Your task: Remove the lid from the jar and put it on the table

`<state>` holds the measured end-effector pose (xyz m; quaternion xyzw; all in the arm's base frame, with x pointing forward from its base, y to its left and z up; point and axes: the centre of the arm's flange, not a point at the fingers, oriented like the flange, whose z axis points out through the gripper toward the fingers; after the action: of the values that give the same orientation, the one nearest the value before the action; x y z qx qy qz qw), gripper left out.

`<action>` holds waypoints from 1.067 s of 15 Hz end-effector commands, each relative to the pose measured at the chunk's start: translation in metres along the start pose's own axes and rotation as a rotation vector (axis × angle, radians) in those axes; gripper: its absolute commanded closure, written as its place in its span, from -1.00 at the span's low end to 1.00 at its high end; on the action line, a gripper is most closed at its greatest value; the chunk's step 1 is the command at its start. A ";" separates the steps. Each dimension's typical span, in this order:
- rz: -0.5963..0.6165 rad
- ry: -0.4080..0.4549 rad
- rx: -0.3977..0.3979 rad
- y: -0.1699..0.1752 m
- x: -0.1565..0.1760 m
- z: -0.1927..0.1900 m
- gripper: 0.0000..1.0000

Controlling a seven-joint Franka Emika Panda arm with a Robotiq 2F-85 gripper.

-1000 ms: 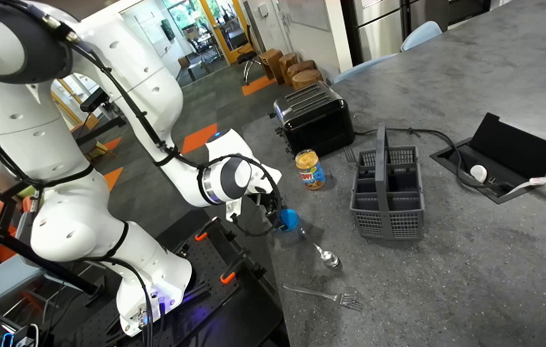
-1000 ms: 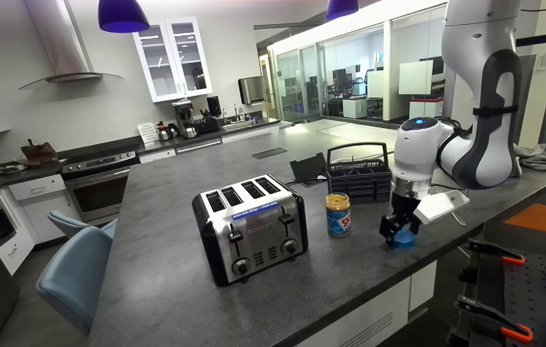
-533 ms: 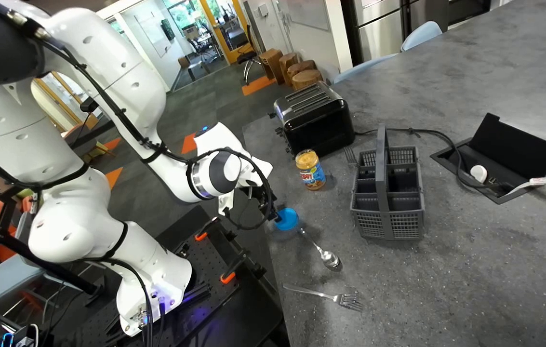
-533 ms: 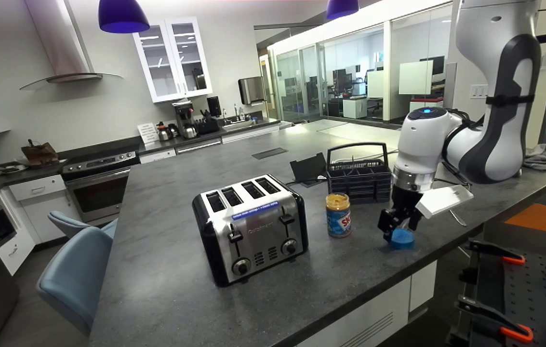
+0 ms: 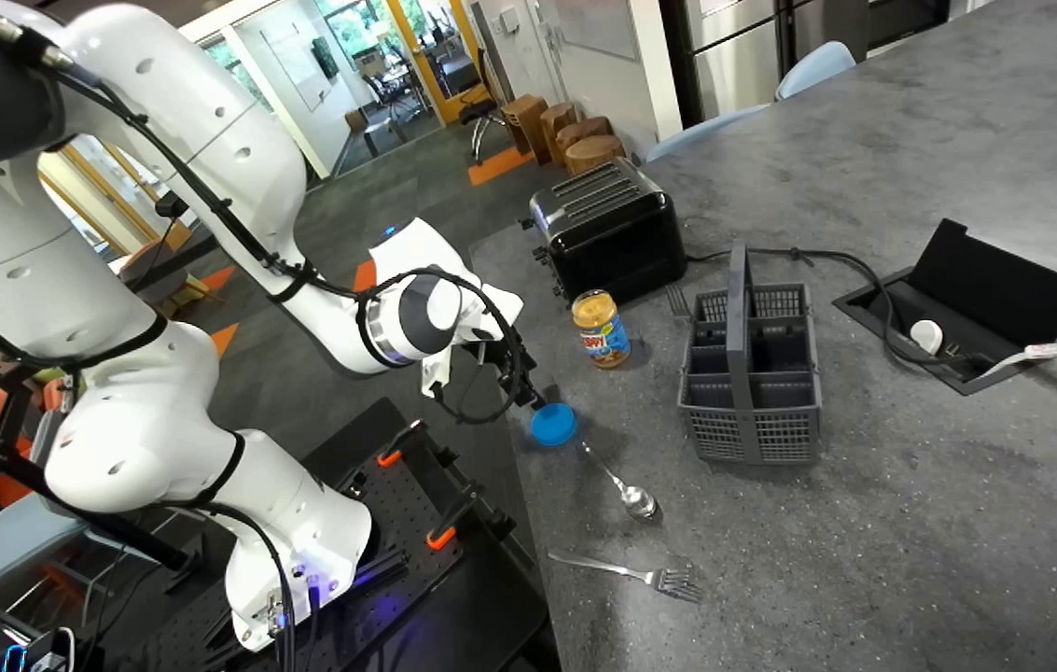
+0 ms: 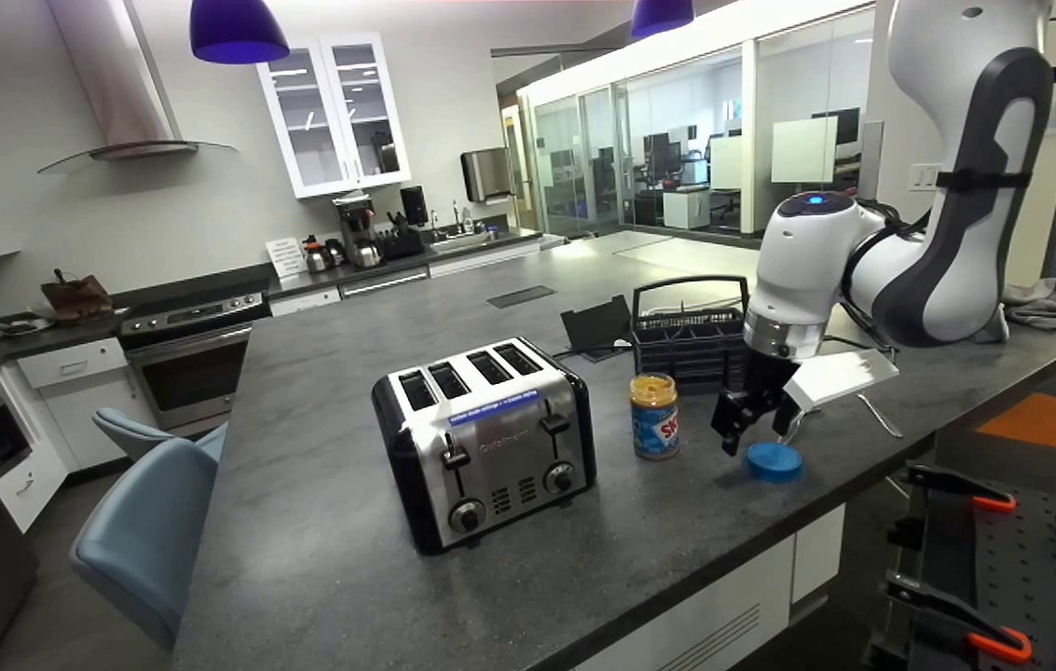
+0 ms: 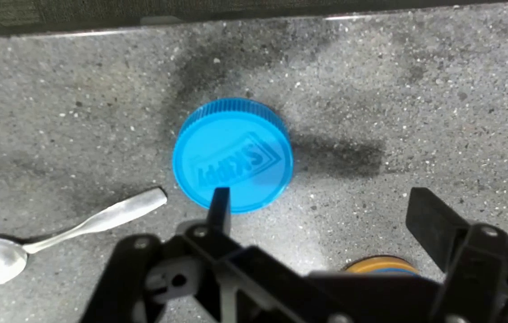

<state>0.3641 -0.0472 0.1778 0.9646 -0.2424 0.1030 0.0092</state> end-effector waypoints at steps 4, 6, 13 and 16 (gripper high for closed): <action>0.046 -0.089 -0.062 -0.002 0.022 -0.069 -1.00; 0.054 -0.115 -0.082 -0.006 0.026 -0.070 -1.00; 0.040 -0.185 -0.103 -0.017 0.044 -0.116 -1.00; 0.031 -0.196 -0.116 -0.015 0.061 -0.170 -1.00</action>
<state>0.3998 -0.0424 0.2845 0.9631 -0.2684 -0.0054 0.0206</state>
